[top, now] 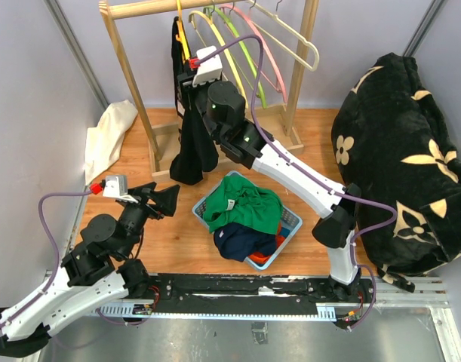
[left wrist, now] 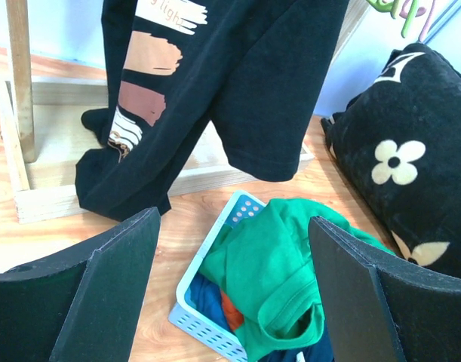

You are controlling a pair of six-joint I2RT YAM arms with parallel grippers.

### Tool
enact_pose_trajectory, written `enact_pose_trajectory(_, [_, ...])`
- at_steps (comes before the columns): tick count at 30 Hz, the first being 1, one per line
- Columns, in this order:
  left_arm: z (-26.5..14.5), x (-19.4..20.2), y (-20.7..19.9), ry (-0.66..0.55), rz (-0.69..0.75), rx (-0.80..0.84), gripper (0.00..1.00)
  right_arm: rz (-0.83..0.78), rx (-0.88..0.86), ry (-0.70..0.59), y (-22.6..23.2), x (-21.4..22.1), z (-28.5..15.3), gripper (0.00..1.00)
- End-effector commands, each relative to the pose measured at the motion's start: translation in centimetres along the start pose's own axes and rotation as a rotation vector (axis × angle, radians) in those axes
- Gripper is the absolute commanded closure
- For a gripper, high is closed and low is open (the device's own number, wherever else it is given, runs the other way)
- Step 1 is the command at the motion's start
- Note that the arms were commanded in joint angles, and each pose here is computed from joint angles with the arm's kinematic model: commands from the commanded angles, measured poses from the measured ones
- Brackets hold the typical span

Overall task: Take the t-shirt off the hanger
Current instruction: Pick up the hanger from the clothesline.

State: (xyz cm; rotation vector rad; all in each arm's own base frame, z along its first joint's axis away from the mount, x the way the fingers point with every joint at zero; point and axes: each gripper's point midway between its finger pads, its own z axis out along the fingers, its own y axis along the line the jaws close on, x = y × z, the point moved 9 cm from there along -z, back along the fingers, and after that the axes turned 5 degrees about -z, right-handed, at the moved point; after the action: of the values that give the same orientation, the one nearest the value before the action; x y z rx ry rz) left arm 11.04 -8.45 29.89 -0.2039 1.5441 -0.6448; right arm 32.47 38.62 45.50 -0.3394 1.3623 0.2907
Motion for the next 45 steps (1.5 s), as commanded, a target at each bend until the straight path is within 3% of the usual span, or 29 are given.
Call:
enact_pose_trajectory(1, [0.3, 0.0, -0.4, -0.015, -0.015, 0.007, 0.16, 0.034, 0.013, -0.051, -1.9, -2.0, -0.6, 0.48])
enact_pose_trajectory(33, [0.7, -0.2, -0.6, -0.028, 0.004, 0.005, 0.14, 0.068, -0.041, -0.09, -3.0, -2.3, 1.6, 0.62])
enact_pose_trajectory(45, [0.6, -0.2, -0.5, -0.028, 0.001, 0.003, 0.14, 0.07, -0.053, -0.073, -2.5, -1.3, 2.2, 0.73])
